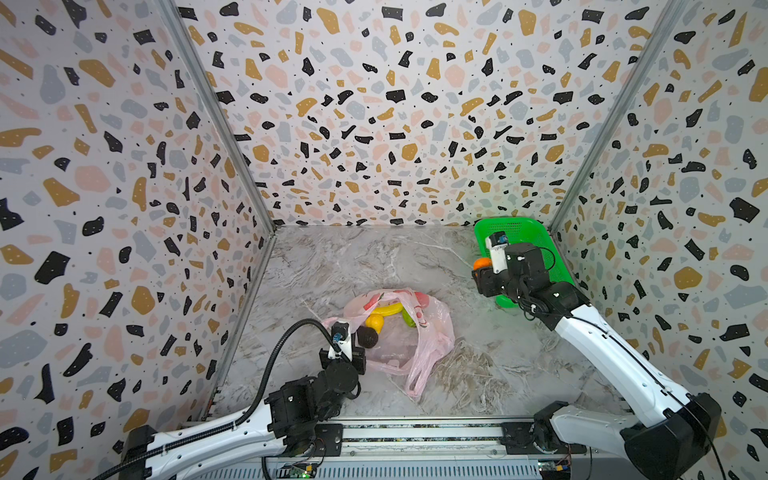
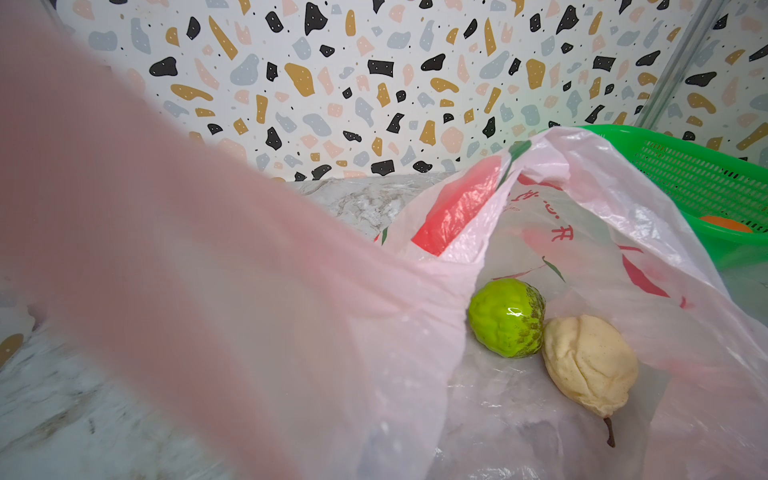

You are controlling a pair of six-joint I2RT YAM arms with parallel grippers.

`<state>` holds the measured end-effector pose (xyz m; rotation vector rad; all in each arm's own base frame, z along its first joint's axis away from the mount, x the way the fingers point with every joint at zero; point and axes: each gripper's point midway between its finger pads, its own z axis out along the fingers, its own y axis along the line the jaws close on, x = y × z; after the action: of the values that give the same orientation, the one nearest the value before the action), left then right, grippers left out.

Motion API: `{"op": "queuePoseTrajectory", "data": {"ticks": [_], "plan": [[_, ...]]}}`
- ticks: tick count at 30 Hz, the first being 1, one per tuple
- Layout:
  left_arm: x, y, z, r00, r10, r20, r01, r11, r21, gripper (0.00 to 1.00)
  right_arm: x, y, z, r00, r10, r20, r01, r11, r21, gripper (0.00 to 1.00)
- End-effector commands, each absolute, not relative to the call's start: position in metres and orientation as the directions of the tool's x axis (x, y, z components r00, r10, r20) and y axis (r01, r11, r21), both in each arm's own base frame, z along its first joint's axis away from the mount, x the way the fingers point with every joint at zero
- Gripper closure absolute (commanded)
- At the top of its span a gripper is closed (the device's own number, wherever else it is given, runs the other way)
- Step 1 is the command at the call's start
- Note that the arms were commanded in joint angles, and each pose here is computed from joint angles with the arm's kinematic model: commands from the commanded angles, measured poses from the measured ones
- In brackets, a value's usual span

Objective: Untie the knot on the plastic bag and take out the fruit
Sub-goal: 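Lift the small orange out with the right gripper to the green basket, then lower the small orange into the basket and open the right gripper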

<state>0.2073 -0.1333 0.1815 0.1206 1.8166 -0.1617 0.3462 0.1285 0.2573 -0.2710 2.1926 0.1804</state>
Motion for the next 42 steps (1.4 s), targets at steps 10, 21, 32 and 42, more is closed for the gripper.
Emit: {"op": "queuePoseTrajectory", "data": {"ticks": [10, 21, 32, 42], "plan": [[0.208, -0.132, 0.184, -0.237, -0.021, -0.971, 0.156, 0.986, -0.06, 1.0, 0.413, 0.03, 0.201, -0.655, 0.057, -0.753, -0.044, 0.993, 0.113, 0.41], [0.207, -0.131, 0.185, -0.233, -0.028, -0.972, 0.157, 0.985, -0.066, 1.0, 0.442, 0.01, 0.138, -0.731, 0.117, -0.672, 0.044, 0.991, 0.124, 0.41], [0.207, -0.131, 0.185, -0.233, -0.027, -0.972, 0.158, 0.985, -0.065, 1.0, 0.444, 0.008, 0.139, -0.731, 0.12, -0.671, 0.049, 0.991, 0.124, 0.22], [0.208, -0.131, 0.186, -0.233, -0.022, -0.972, 0.156, 0.986, -0.06, 1.0, 0.433, 0.024, 0.159, -0.714, 0.124, -0.689, 0.006, 0.985, 0.17, 0.22]]}}
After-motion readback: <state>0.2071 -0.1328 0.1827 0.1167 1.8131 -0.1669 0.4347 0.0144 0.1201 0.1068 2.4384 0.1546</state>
